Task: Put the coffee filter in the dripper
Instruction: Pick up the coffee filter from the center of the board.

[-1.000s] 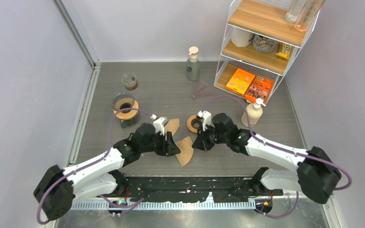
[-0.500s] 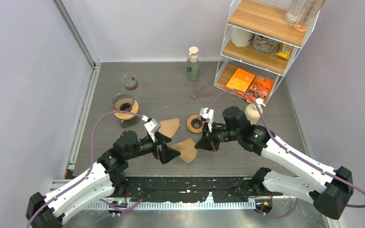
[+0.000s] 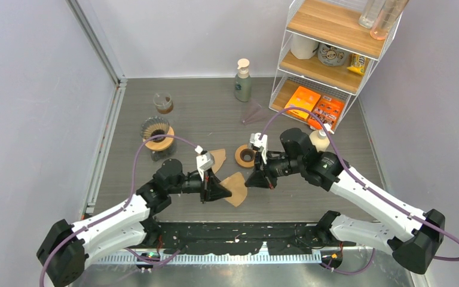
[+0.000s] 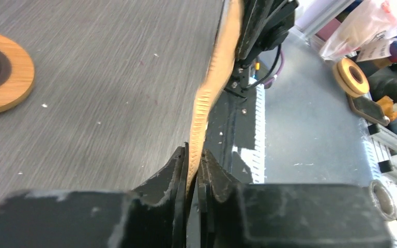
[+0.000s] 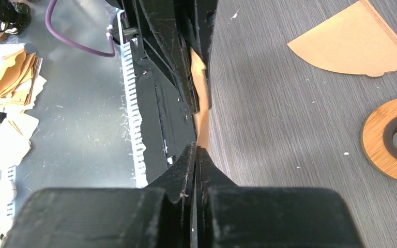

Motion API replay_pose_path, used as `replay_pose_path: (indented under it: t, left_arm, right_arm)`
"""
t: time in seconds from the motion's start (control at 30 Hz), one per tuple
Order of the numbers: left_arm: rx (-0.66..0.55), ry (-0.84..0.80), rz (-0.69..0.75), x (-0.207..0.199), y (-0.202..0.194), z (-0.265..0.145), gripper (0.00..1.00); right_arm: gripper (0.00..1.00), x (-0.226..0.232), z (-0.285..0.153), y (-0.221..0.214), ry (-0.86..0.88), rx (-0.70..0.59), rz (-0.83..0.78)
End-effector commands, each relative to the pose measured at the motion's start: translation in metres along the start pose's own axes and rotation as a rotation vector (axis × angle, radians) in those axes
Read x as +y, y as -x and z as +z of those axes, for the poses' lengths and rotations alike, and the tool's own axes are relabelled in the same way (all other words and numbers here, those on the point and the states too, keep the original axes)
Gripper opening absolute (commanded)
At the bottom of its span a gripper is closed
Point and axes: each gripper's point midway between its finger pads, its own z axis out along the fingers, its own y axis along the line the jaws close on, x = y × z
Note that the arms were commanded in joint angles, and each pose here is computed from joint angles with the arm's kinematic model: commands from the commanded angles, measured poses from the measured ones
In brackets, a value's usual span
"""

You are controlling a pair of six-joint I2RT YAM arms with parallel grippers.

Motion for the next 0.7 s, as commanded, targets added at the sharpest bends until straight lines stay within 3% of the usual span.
replay_pose_path:
  t: [0.0,0.03,0.1,0.2,0.4,0.57,0.67]
  left_arm:
    - [-0.089,-0.155,0.073,-0.032,0.040,0.004,0.06]
    - [-0.089,-0.150,0.070,-0.031,0.041,0.004,0.00]
    - [-0.091,-0.135,0.067,-0.028,0.041,0.005,0.00]
    - [-0.096,-0.133,0.060,-0.028,0.042,0.006,0.00]
    - [-0.117,-0.090,0.012,-0.022,0.051,0.009,0.00]
    - [-0.147,-0.052,-0.031,-0.017,0.059,0.010,0.00]
    - [-0.163,-0.021,-0.049,-0.012,0.062,0.010,0.00]
  right_arm:
    - [0.05,-0.004,-0.009,0.019,-0.044,-0.033,-0.028]
    - [0.05,-0.007,-0.011,0.019,-0.061,-0.035,-0.018]
    - [0.15,-0.016,-0.013,0.021,-0.116,-0.045,0.004]
    - [0.51,-0.040,-0.019,0.024,-0.256,-0.080,0.039]
    - [0.87,-0.073,-0.038,0.014,-0.450,-0.189,0.093]
    - [0.99,-0.082,-0.036,0.000,-0.468,-0.275,0.090]
    - [0.97,-0.082,-0.029,-0.005,-0.441,-0.300,0.090]
